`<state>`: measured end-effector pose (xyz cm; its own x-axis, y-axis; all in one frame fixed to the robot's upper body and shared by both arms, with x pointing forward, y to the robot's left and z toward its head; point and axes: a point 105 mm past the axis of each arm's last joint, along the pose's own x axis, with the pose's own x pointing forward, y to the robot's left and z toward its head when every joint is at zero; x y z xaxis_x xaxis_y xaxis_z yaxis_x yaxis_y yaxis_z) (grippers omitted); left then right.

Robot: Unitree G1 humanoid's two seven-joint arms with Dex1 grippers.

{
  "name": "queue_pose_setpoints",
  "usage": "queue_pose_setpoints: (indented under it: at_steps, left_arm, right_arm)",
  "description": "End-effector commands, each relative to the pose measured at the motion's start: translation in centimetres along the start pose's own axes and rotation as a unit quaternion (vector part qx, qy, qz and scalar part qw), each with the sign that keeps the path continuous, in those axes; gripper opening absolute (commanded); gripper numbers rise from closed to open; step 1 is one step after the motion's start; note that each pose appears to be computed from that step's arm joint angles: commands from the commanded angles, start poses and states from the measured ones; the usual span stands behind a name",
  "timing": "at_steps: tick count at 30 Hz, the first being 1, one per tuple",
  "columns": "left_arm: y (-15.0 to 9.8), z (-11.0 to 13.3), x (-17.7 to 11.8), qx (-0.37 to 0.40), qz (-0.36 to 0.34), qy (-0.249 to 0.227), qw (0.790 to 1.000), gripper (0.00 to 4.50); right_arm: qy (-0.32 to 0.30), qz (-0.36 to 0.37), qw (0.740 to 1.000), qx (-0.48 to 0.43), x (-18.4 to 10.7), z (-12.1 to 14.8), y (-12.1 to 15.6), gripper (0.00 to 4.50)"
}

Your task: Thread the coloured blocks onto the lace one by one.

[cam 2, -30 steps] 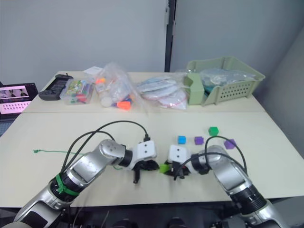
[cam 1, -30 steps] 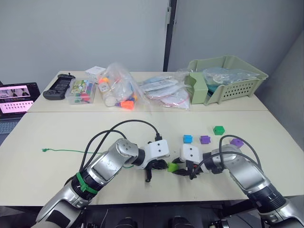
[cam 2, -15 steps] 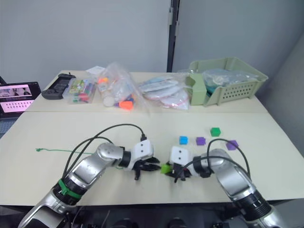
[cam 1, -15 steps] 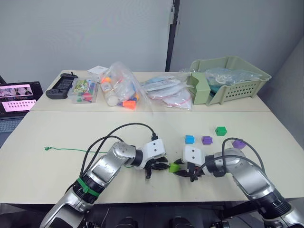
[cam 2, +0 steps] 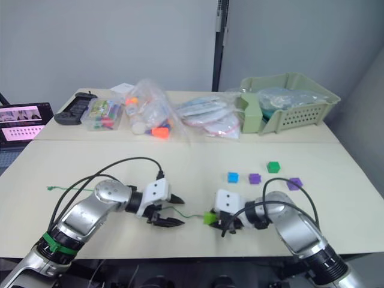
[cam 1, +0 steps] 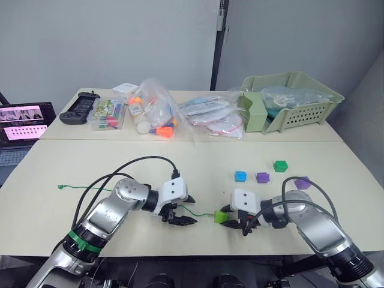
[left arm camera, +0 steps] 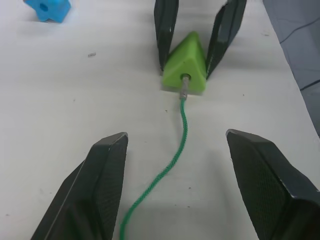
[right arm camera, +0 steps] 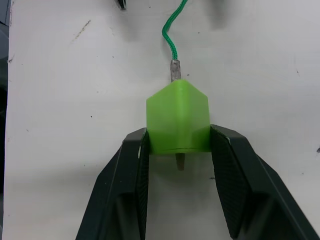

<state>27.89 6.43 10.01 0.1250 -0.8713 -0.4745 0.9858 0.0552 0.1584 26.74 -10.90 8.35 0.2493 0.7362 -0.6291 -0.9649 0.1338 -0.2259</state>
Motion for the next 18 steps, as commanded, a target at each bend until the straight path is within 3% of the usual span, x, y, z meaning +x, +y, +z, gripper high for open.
queue_pose_setpoints:
  at_steps: [1, 3, 6, 12, 18]
  left_arm:
    - [-0.2, 0.0, 0.5, 0.027, -0.002, 0.005, 1.000, 3.30]
    - [-0.2, -0.9, 1.0, 0.016, -0.004, 0.019, 1.000, 3.05]
    - [-0.3, -2.1, 1.1, 0.013, -0.005, 0.042, 0.999, 2.18]
    - [0.0, -1.8, 1.5, 0.012, 0.002, 0.032, 0.999, 0.12]
    - [-0.1, -0.9, 2.1, 0.032, -0.006, 0.022, 0.999, 0.00]
  right_arm:
    - [0.015, 0.000, 1.000, 0.010, -0.2, -0.6, 0.0, 1.30]
    - [0.014, 0.000, 1.000, 0.011, -0.1, -0.6, 0.1, 1.30]
    - [0.015, 0.001, 1.000, 0.011, -0.1, -0.6, 0.2, 1.30]
    - [0.016, 0.002, 1.000, 0.013, -0.1, -0.5, 0.3, 1.30]
    - [0.015, 0.004, 1.000, 0.014, 0.2, -0.5, 0.5, 1.30]
